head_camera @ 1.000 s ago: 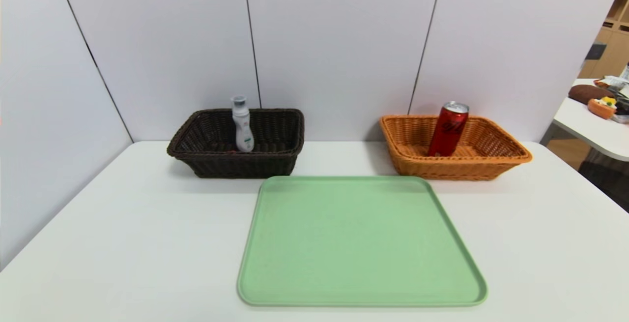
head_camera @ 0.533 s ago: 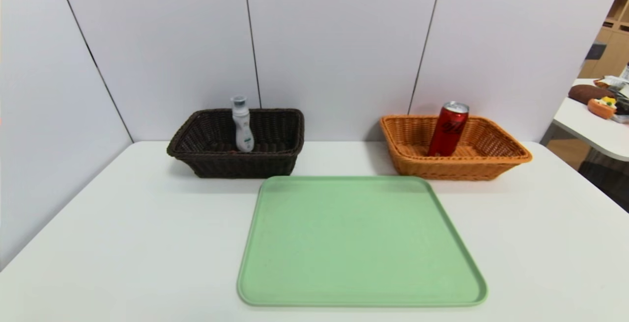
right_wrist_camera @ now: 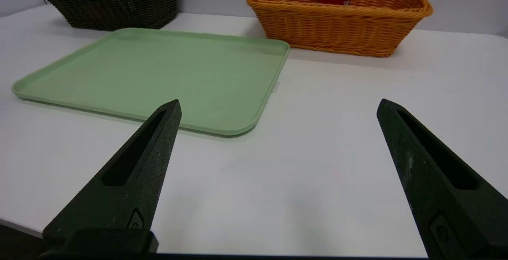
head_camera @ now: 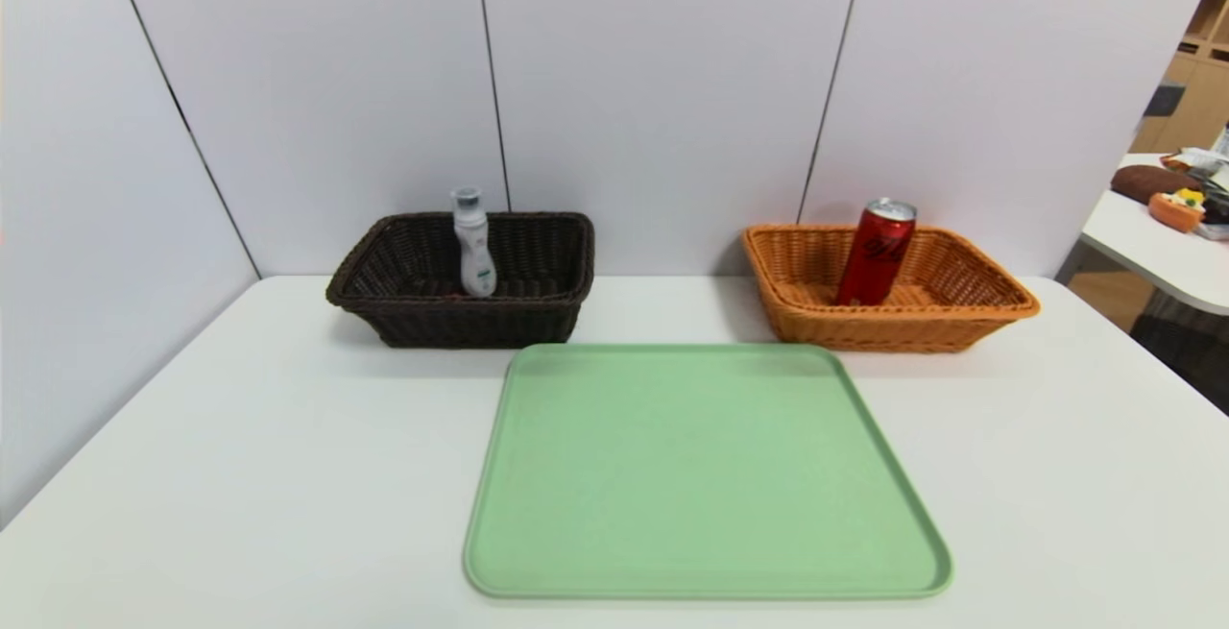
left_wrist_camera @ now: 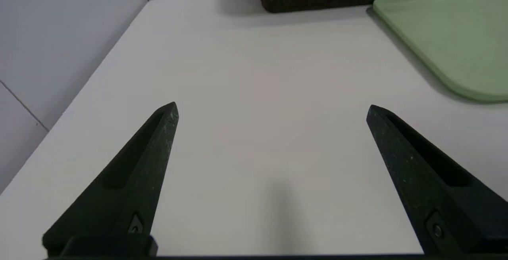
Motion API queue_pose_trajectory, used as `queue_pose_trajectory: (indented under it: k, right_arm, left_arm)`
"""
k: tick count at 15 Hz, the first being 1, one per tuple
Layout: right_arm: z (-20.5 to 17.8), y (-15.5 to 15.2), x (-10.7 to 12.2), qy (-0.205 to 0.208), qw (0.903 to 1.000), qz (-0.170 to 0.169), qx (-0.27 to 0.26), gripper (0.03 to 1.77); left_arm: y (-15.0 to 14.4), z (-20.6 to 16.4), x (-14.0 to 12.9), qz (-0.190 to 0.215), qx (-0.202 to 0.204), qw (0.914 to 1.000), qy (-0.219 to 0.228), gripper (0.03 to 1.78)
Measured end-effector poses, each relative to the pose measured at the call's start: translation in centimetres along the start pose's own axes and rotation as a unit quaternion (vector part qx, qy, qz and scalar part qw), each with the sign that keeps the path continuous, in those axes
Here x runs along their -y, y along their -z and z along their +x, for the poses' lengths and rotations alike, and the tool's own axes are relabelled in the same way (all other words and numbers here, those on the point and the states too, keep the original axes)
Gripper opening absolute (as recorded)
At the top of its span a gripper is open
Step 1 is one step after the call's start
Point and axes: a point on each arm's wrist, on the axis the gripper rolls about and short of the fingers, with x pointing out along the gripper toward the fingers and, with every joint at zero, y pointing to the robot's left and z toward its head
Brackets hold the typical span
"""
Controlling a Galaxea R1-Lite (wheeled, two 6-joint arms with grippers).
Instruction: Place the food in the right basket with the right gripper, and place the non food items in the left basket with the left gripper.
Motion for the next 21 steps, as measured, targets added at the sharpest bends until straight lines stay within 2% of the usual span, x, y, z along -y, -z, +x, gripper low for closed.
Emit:
queue_pose_trajectory:
  k: [2,5,10,16,21]
  right_arm:
    - [-0.07,0.10,-0.01,0.002,0.9998,0.016,-0.013,1.70]
    - [-0.12,0.08,0.01,0.010,0.9997,0.017,-0.016,1.70]
    - [-0.28,0.49,0.28,0.075,0.9960,0.014,-0.046,1.70]
    - [-0.39,0.54,0.55,0.140,0.9888,0.011,-0.050,1.70]
    - [-0.36,0.66,0.58,0.145,0.9880,0.012,-0.052,1.70]
  left_arm:
    - [0.17,0.00,0.01,0.000,-0.008,1.0000,0.000,1.69]
    - [0.15,0.00,-0.01,-0.013,-0.007,0.9999,-0.004,1.69]
    - [0.15,0.00,-0.05,-0.028,-0.007,0.9995,-0.012,1.69]
    - [0.15,0.00,-0.06,-0.037,-0.007,0.9992,-0.016,1.69]
    - [0.15,0.00,-0.07,-0.038,-0.007,0.9991,-0.016,1.69]
